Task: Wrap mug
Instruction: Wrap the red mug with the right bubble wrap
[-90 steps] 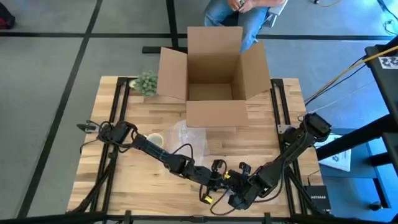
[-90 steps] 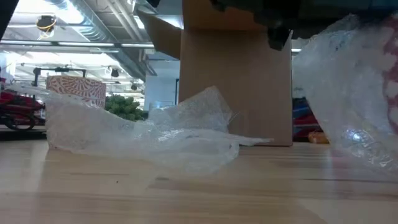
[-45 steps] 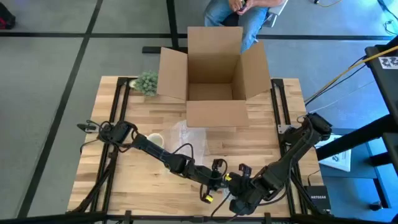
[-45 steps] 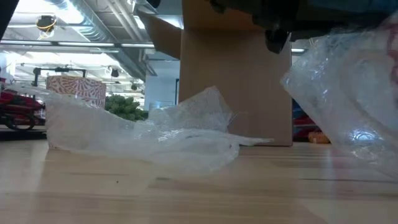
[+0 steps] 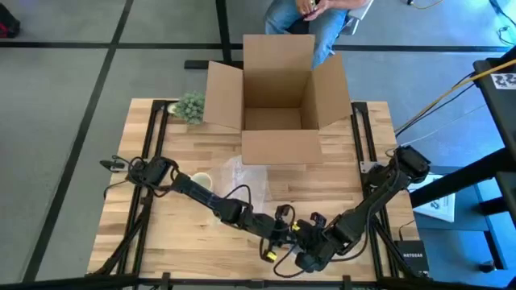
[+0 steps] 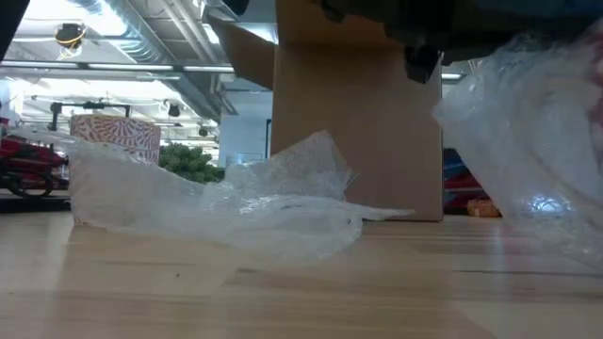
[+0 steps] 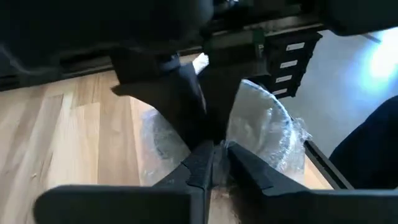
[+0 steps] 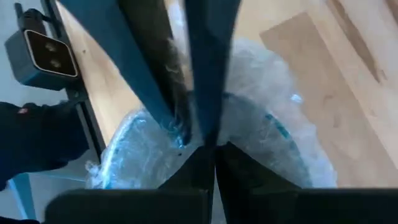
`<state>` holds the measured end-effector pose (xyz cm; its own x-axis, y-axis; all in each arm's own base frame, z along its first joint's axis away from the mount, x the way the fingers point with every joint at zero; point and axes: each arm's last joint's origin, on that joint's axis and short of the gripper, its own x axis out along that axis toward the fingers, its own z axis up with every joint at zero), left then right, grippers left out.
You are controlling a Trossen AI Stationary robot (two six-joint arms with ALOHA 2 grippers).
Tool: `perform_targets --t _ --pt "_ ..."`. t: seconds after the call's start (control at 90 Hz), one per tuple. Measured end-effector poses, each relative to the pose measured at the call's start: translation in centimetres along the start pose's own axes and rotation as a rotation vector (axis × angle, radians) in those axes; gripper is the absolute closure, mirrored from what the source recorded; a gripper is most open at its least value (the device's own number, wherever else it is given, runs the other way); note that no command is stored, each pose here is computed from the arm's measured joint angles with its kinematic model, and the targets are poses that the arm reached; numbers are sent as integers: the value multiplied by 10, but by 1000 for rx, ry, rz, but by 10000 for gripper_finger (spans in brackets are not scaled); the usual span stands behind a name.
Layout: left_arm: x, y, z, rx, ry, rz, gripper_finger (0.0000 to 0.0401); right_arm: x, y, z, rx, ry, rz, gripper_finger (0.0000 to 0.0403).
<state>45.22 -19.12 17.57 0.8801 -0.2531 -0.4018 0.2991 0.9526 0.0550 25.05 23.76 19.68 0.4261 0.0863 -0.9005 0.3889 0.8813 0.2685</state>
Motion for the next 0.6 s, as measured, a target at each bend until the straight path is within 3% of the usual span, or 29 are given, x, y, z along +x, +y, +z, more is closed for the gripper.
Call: perform_targets --t 0.389,0.6 --pt "-9 -2 7 -4 19 -18 282 -1 1 0 -2 18 -3 403" --pt "-10 -2 8 -6 20 -18 257 -27 19 12 -49 67 60 403"
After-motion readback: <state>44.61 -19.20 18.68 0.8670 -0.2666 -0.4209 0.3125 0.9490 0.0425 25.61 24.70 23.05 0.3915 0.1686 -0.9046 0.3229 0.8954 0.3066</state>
